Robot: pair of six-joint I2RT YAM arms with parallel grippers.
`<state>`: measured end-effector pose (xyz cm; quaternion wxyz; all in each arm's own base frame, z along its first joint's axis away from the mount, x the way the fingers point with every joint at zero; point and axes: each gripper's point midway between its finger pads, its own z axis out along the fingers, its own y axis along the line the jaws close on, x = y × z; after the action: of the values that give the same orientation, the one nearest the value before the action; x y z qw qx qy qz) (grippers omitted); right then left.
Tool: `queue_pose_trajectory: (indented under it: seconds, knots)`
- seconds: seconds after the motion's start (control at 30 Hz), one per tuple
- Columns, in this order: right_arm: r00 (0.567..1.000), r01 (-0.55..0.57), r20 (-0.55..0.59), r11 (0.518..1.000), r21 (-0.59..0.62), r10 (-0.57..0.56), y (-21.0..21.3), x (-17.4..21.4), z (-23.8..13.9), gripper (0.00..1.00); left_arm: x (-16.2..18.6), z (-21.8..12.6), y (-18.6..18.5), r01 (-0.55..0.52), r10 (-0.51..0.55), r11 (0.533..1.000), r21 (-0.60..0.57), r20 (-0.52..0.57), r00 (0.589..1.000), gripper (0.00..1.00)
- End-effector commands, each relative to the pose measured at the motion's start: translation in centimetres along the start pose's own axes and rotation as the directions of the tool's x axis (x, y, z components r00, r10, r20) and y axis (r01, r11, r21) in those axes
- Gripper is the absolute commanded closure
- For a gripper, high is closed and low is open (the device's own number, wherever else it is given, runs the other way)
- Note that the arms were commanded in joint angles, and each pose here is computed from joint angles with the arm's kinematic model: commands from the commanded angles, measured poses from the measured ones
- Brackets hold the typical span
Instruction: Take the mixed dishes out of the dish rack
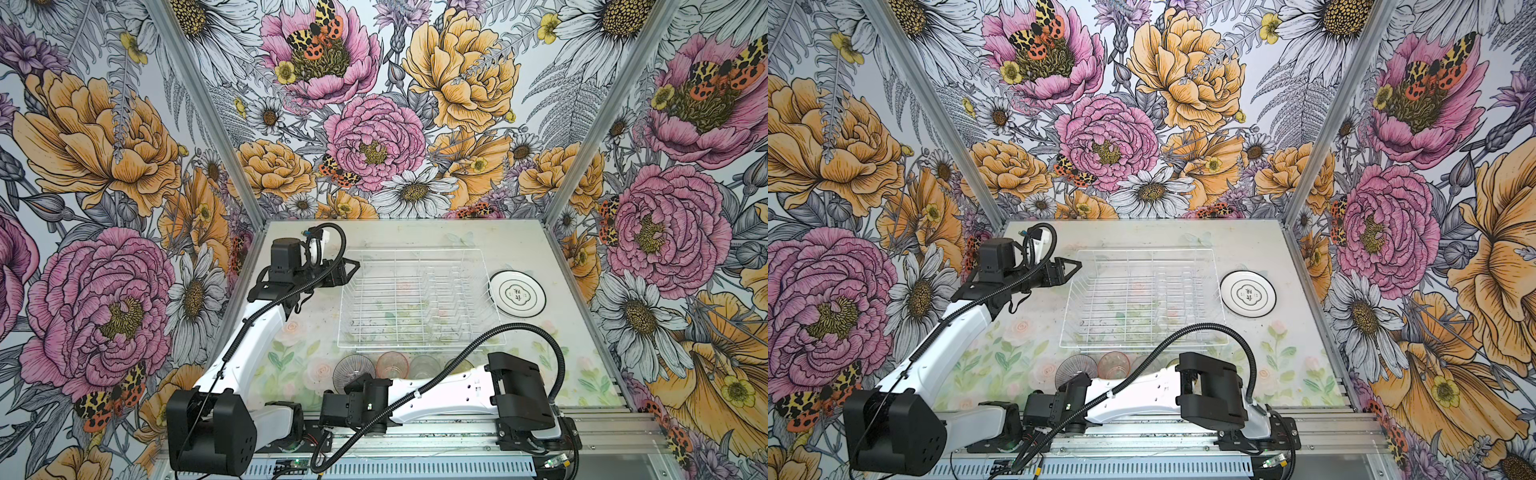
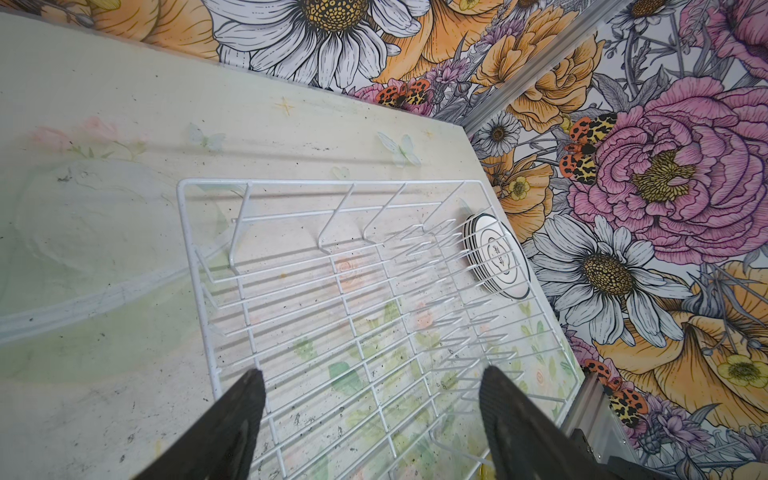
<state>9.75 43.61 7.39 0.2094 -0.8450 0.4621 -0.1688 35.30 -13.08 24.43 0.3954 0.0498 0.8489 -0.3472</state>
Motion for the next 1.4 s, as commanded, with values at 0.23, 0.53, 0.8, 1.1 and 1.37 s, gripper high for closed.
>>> queue_pose_trajectory:
  seconds: [0.23,0.53,0.8,1.1,1.37]
  knots:
    - [0.992,-0.068,0.108,0.996,0.056,0.062,-2.2,-0.8,-4.5,0.52,-0.3,-0.7,-0.1,-0.01,0.009,1.0,0.005,0.02,1.0,0.17]
    - [0.965,-0.171,0.21,0.983,0.065,0.154,-3.6,-0.1,-8.7,0.52,-0.7,-1.2,-0.2,-0.015,0.015,1.0,-0.011,0.034,0.999,0.17]
    - [0.917,-0.369,0.223,0.916,0.158,0.331,-7.0,5.8,-11.9,0.51,-1.0,-1.6,0.1,-0.015,0.017,0.999,-0.036,0.053,0.998,0.17]
    - [0.721,-0.691,0.243,0.649,0.318,0.648,-11.4,17.9,-15.4,0.45,-1.8,-2.0,1.7,0.005,0.006,0.996,-0.084,0.126,0.992,0.17]
    - [0.289,-0.906,0.322,0.15,0.395,0.901,-11.7,33.7,-17.3,0.38,-2.0,-2.1,4.2,0.008,0.023,0.991,-0.135,0.228,0.973,0.17]
